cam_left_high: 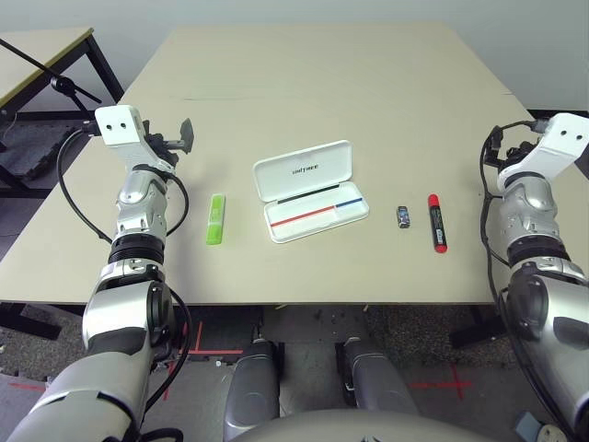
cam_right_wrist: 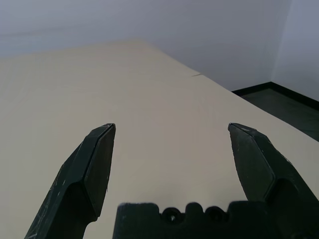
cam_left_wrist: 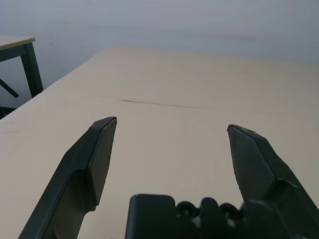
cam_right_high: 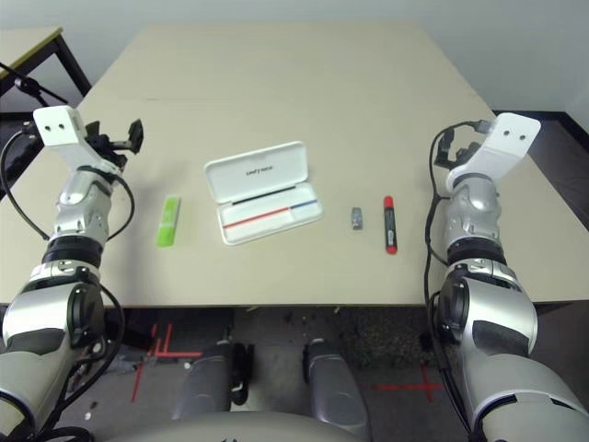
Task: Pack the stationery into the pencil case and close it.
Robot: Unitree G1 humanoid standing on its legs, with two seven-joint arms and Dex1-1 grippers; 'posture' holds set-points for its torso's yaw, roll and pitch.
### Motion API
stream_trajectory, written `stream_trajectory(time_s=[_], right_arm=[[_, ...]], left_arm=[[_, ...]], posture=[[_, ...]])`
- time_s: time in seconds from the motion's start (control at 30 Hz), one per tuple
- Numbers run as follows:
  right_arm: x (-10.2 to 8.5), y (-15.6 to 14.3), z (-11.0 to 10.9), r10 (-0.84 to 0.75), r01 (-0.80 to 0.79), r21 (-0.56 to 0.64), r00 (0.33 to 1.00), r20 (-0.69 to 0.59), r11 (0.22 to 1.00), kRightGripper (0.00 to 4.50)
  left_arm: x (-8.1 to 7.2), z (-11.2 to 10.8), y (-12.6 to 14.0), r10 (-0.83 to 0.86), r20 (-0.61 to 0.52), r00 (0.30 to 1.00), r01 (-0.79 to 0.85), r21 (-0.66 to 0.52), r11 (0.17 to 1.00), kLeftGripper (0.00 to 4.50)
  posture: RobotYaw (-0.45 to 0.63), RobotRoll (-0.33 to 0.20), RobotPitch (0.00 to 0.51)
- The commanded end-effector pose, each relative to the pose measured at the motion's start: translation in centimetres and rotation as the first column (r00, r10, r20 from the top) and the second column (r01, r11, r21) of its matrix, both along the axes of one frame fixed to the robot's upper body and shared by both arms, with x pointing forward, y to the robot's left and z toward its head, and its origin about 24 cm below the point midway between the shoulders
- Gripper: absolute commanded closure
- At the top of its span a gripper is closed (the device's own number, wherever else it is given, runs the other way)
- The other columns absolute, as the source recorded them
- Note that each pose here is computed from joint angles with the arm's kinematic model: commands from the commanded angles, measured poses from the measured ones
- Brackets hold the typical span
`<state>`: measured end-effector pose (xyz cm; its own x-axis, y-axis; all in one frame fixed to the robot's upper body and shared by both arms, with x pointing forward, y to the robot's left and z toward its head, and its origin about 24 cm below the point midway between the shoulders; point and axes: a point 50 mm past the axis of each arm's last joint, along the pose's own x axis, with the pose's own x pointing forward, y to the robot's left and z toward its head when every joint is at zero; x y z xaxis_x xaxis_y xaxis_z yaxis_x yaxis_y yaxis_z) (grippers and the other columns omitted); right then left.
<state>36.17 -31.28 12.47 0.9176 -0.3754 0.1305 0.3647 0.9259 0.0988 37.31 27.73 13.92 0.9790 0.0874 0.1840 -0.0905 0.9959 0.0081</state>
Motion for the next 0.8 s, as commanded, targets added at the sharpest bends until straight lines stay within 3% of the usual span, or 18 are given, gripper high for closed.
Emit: stream_trajectory(time_s=[0.03,0.8], right_arm=[[0.4,0.4,0.3,0.012,-0.012,0.001,1.000,0.006,1.000,0.01],[1.5,2.4,0.7,0.139,-0.139,-0.021,0.990,-0.007,0.990,0.01]], left_arm=[[0.0,0.2,0.0,0.007,0.016,1.000,-0.007,-0.006,1.000,0.00],[-0.2,0.7,0.5,0.010,0.031,0.999,-0.010,0.002,1.000,0.00]], posture=[[-0.07,0.000,0.081],[-0.04,0.000,0.085]])
